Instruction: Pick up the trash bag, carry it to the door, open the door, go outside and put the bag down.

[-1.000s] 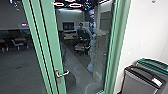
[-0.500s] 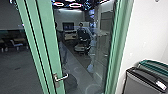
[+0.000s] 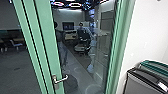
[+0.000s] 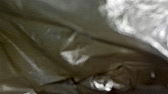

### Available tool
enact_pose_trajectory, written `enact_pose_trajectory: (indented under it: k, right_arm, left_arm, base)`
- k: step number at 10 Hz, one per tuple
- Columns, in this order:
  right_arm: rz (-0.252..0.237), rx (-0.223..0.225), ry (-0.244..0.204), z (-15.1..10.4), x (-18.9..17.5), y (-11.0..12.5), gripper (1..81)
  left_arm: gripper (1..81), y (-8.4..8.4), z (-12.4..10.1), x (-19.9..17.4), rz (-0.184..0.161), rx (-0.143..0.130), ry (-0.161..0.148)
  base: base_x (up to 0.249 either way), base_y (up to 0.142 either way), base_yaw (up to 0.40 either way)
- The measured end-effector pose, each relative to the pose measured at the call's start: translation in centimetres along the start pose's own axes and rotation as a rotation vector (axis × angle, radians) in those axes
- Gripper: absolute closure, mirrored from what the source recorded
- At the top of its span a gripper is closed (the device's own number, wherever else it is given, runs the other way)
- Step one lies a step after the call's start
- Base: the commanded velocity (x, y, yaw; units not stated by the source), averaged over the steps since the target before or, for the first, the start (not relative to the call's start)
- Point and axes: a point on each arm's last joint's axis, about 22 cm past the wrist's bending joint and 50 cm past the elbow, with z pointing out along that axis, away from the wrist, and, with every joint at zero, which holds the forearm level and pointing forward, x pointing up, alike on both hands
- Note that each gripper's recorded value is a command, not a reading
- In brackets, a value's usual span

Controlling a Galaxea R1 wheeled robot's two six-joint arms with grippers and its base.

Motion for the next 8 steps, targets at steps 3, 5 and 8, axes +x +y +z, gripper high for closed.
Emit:
enact_pose_trajectory:
  k: [3,5,8]
  right_arm:
    - [0.0,0.0,-0.001,0.01,-0.13,0.02,1.0]
    - [0.0,0.0,-0.001,0.01,-0.09,0.02,1.0]
    - [0.001,0.0,0.0,0.02,-0.09,-0.02,1.0]
  left_arm:
    - [81.1,0.03,0.02,-0.44,-0.001,0.0,-0.004]
    - [81.1,0.02,0.01,-0.29,-0.001,0.0,-0.003]
    - [81.1,0.02,0.01,-0.28,0.0,0.0,-0.003]
  base:
    - [0.0,0.0,0.0]
    - [0.0,0.0,0.0]
    - [0.0,0.0,0.041]
